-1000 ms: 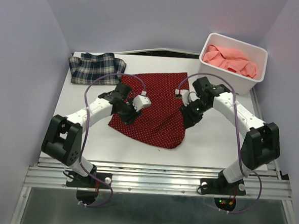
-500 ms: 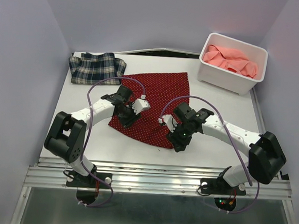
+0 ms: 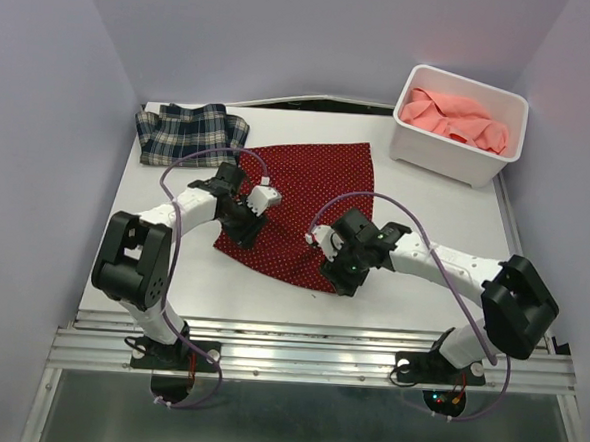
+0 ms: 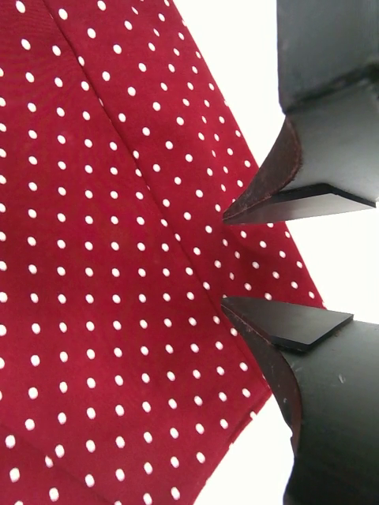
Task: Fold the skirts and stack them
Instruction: Flatten the skirt out
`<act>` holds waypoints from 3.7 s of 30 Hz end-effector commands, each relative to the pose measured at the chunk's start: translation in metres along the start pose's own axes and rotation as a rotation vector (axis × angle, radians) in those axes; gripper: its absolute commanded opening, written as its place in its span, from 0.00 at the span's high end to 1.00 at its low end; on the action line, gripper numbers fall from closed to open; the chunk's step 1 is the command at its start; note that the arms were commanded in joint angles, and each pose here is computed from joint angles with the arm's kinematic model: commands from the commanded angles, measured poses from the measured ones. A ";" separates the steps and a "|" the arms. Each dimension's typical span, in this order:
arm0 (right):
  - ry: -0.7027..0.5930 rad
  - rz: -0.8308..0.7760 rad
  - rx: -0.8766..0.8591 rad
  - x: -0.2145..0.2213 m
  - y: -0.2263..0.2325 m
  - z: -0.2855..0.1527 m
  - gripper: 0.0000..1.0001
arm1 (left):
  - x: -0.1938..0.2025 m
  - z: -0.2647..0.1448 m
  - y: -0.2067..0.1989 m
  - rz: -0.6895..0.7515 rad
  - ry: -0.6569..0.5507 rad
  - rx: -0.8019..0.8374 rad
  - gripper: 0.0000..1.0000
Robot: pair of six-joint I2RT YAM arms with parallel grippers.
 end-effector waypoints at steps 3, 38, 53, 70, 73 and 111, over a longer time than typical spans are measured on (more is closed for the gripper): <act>-0.019 0.013 0.085 -0.005 -0.009 0.016 0.45 | -0.006 0.003 -0.002 -0.079 -0.011 0.063 0.46; 0.062 -0.296 0.001 0.034 0.010 -0.046 0.99 | 0.014 0.015 0.030 -0.203 0.084 0.021 0.47; -0.041 -0.372 0.087 -0.001 0.001 -0.081 0.13 | -0.020 -0.052 -0.021 0.018 -0.132 0.222 0.38; 0.016 -0.099 0.050 -0.038 -0.071 0.029 0.37 | 0.029 -0.008 0.037 0.016 0.103 -0.151 0.51; 0.104 -0.171 0.055 -0.013 -0.073 0.039 0.38 | 0.050 -0.009 0.029 0.070 0.162 -0.130 0.54; -0.442 -0.258 0.567 -0.154 -0.364 -0.101 0.44 | -0.195 -0.090 0.095 0.080 -0.488 -0.049 0.38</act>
Point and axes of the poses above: each gripper's point midway between its finger pads, its own z axis out along the fingers, its own y axis along the line the jaws close on, x = y × z, the point moved 5 cm from there along -z, back along the fingers, and after that the axes turned 5 degrees about -z, right-handed, at the moved point
